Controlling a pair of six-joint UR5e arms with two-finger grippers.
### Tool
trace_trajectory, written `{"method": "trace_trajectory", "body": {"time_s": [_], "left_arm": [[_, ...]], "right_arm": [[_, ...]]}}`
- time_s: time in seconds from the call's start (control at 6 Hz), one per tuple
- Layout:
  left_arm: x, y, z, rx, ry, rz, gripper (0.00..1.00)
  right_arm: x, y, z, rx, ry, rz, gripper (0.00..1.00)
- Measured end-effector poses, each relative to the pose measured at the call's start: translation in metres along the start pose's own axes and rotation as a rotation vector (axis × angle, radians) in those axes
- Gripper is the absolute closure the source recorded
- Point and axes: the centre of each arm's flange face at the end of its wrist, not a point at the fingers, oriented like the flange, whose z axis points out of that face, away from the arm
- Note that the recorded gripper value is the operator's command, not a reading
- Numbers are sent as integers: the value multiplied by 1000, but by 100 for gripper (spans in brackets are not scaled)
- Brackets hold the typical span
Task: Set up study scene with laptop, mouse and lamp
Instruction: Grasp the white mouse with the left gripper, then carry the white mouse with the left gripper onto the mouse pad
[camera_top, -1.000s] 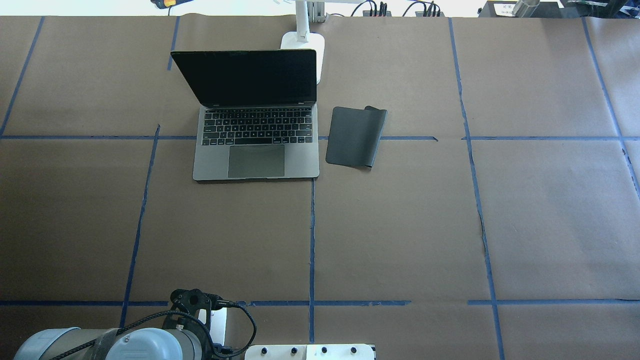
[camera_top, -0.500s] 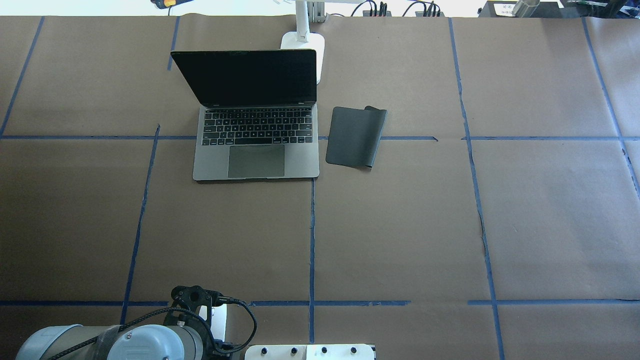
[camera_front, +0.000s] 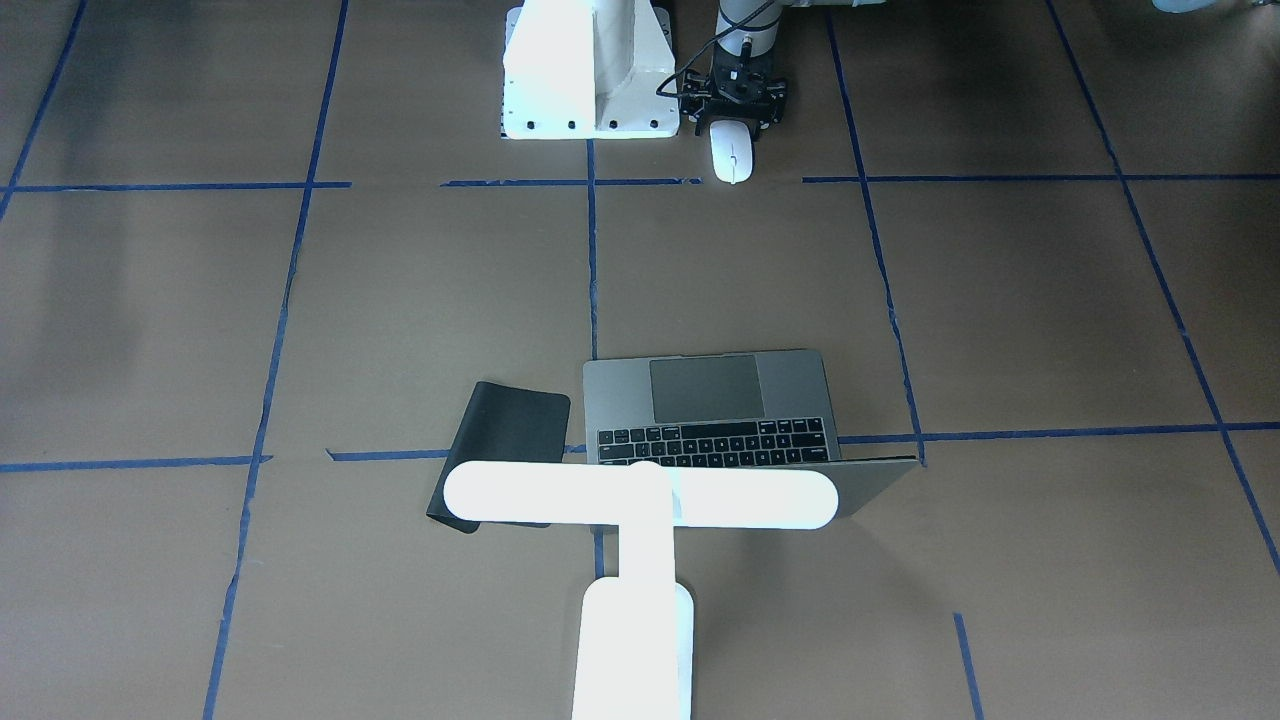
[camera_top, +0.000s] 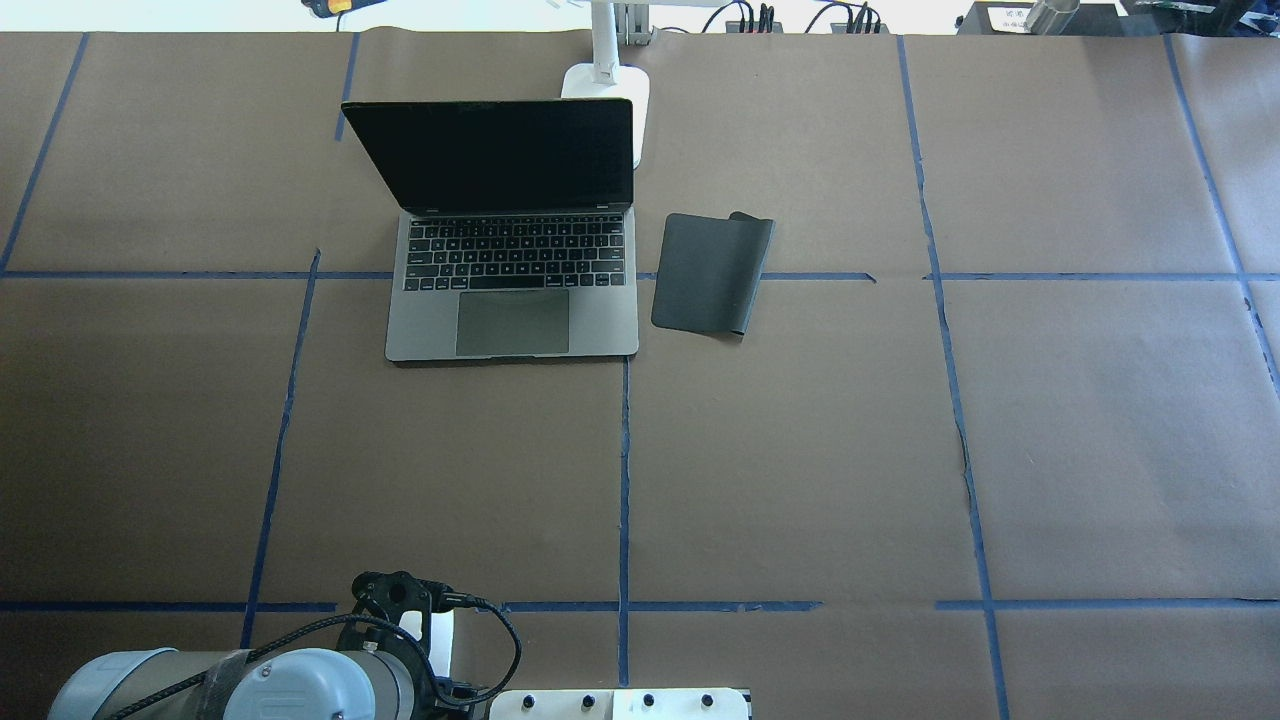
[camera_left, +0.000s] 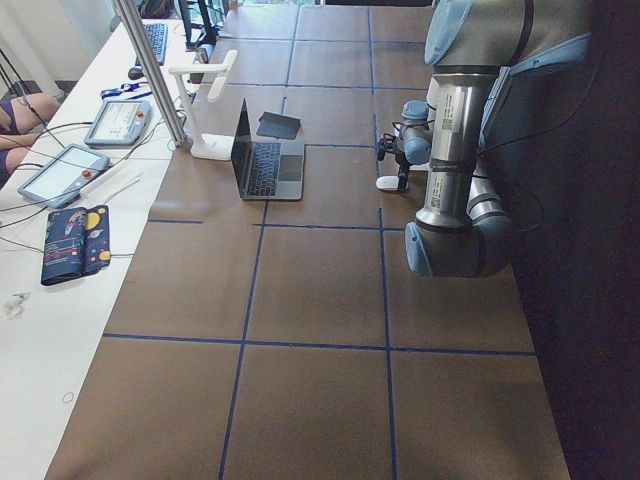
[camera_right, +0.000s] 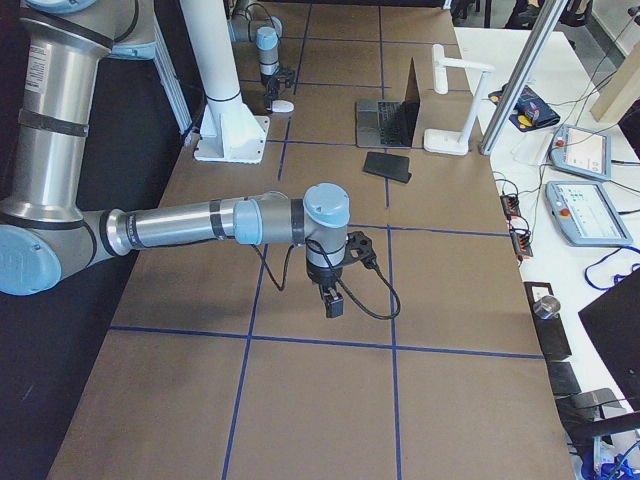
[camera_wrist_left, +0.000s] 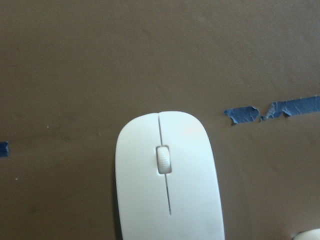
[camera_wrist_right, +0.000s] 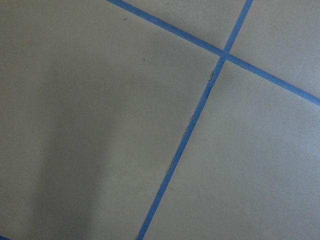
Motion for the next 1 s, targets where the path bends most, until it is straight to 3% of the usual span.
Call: {"method": "trace_trajectory", "body": {"time_s": [0.33, 0.67, 1.0], "left_arm": [[-1, -6, -2, 8, 3, -6, 74], [-3, -17, -16, 25, 23, -22, 81], [4, -41, -49, 56, 79, -15, 81]], "right_arm": [[-1, 0, -2, 3, 0, -2, 0], [-2, 0, -2, 5, 0, -3, 0], [-2, 0, -3, 5, 0, -4, 0]]}}
